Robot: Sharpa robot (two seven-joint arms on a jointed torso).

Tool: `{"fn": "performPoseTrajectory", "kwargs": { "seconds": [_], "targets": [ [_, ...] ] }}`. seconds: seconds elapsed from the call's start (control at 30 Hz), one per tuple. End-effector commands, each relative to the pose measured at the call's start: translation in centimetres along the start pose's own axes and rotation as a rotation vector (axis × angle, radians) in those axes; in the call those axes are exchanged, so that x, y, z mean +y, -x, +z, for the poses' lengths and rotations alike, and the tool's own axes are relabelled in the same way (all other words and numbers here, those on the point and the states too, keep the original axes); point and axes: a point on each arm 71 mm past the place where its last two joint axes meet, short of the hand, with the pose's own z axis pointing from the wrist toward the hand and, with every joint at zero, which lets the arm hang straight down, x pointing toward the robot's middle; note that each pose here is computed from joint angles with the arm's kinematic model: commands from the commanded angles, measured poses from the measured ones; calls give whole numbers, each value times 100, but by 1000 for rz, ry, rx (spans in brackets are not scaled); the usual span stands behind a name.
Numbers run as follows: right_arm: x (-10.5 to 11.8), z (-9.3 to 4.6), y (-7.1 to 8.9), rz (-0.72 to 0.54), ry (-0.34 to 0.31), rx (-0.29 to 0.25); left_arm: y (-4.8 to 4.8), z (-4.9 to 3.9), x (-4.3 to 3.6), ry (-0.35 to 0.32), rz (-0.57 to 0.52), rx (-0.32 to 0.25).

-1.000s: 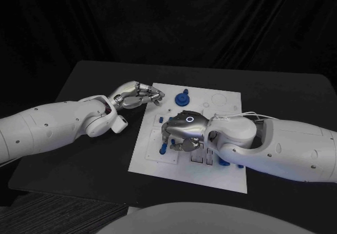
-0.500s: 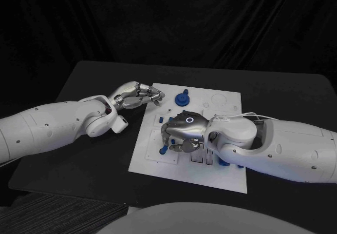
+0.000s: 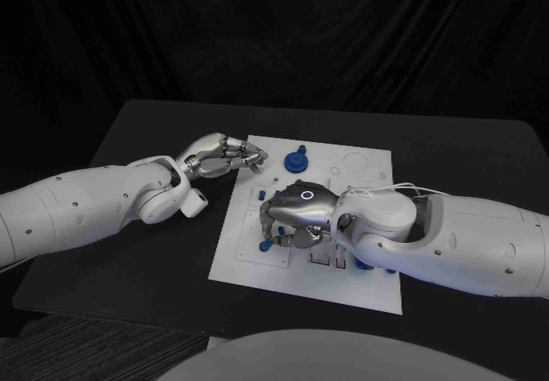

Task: Assemble the parts on the task board

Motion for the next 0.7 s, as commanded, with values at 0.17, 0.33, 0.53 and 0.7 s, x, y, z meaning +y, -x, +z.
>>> {"fn": "performPoseTrajectory", "kwargs": {
  "seconds": [0.17,0.33,0.53,0.7],
  "targets": [
    [22,21,15,11,8,-29,-21,9,-6,-10,-14,9],
    [27,31,21,11,7,-36,-22,9,-5,-10,-14,10],
    [29,38,27,11,3,-43,-24,11,-4,-9,-15,10],
    [11,29,29,11,-5,-49,-28,12,-4,-9,-16,12]
  ]
}}
